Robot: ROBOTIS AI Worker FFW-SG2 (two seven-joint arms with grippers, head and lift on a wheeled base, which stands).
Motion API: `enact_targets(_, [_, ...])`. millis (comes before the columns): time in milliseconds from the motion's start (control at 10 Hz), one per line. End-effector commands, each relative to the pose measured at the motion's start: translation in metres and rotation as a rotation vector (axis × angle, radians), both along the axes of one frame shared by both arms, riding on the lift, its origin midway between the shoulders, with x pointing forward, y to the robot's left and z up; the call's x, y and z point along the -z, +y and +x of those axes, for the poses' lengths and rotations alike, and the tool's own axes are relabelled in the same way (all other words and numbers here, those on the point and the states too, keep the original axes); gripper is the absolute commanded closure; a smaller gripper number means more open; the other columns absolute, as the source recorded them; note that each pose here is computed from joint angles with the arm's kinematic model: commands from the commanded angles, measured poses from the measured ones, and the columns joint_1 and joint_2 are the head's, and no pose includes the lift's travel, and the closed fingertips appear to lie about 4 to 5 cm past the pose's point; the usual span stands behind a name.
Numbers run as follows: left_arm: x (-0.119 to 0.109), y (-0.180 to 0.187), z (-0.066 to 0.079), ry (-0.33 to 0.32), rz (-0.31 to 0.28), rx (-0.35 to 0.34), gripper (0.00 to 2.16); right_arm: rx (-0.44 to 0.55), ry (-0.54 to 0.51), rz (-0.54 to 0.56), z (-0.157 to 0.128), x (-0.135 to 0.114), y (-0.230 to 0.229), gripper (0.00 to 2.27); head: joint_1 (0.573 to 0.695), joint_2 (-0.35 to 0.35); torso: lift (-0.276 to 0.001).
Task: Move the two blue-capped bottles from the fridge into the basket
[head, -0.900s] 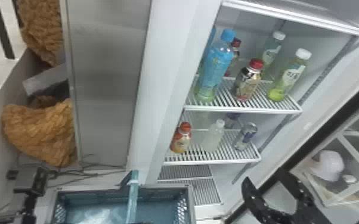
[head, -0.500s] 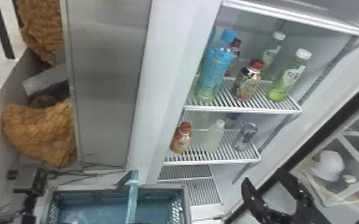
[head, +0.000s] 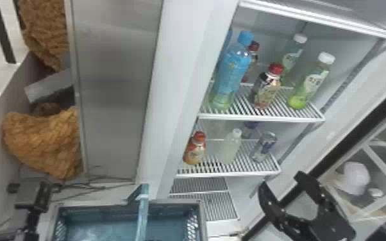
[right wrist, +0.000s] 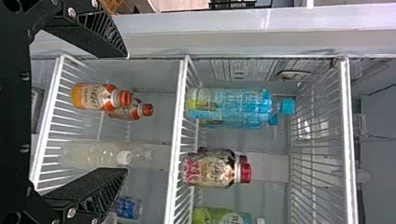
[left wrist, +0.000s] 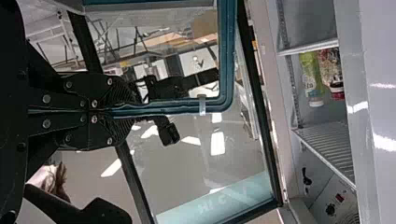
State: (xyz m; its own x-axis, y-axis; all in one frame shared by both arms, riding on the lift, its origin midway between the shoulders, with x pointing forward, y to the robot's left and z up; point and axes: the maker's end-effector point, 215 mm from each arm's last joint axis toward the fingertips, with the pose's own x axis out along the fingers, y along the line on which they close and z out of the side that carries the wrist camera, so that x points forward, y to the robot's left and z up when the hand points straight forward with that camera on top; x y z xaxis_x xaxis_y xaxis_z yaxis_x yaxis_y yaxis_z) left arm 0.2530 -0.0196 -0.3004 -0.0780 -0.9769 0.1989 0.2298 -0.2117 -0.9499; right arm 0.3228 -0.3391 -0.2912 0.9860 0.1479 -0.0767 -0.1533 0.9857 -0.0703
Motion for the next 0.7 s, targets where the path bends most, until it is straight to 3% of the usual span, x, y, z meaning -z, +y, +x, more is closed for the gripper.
enact_targets(0, [-0.001, 0.0, 0.001, -0.002, -0.002, 0.0, 1.14, 0.008, -0.011, -0.001, 0.008, -0.008, 0.003, 0.13, 0.695, -0.35, -0.076])
enact_targets(200, [-0.002, 0.0, 0.001, -0.002, -0.004, 0.0, 1.14, 0.025, 0.011, 0.001, 0.02, -0.011, 0.008, 0.13, 0.695, -0.35, -0.076])
enact_targets(600, [0.0, -0.001, 0.0, 0.003, 0.0, 0.0, 1.14, 0.068, -0.046, 0.045, 0.052, -0.031, 0.013, 0.13, 0.695, -0.35, -0.076])
